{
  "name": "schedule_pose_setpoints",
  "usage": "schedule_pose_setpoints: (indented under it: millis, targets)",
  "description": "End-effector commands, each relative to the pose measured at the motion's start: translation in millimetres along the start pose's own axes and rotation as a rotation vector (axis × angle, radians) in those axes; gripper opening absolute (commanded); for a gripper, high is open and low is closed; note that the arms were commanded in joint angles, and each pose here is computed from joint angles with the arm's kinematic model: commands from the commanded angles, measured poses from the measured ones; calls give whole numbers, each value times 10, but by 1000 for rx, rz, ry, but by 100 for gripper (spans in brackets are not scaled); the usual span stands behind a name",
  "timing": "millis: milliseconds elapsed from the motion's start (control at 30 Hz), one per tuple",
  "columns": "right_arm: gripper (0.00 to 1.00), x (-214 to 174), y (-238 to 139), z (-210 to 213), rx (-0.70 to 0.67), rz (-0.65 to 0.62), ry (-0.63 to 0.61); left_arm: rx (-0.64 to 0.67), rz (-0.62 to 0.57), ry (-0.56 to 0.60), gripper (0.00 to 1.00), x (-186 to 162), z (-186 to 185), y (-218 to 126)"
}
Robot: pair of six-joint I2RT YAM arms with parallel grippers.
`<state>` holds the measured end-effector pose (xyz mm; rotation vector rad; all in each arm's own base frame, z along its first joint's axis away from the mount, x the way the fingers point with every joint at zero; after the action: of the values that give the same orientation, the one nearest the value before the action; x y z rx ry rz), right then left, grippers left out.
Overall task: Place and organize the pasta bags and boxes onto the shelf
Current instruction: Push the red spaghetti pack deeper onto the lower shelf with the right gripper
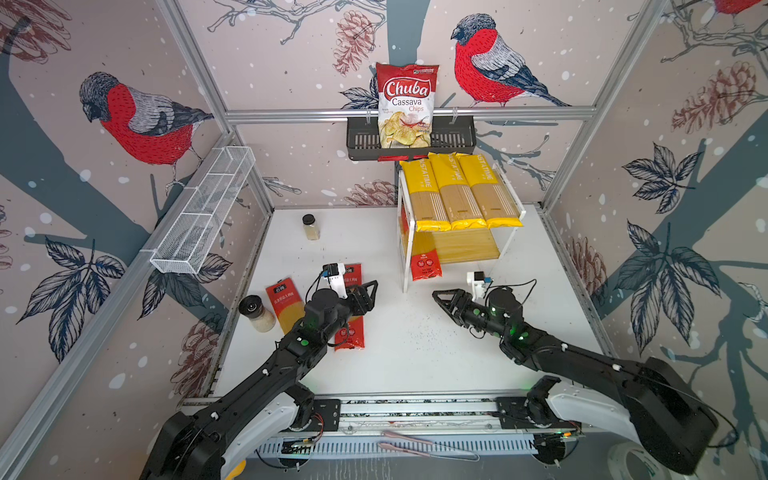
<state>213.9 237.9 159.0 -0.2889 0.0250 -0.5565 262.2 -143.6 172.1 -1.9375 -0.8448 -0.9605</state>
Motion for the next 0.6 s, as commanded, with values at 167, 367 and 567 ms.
schedule_pose_setpoints:
  millis: [167, 367, 567]
  targets:
    - [59, -217, 115, -179, -159, -28, -112, 293, 228, -28, 75, -411, 686, 183]
    - [59, -353, 187, -187, -151, 8, -109, 384, 307, -18, 77, -600, 867, 269]
    - [58, -352, 200, -184, -152, 9, -107, 300, 396, -47, 73, -811, 802, 443]
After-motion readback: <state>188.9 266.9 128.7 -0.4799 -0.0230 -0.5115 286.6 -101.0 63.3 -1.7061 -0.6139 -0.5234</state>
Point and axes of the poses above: each gripper's point midway between its finger pads, its own y axis out along the fingers, its own z axis along the line the jaws close on, x = y × z, the point moved 3 cm from there along -y, back along the fingers, and after that the axes turned 14 degrees about y, right-handed, at the moved point
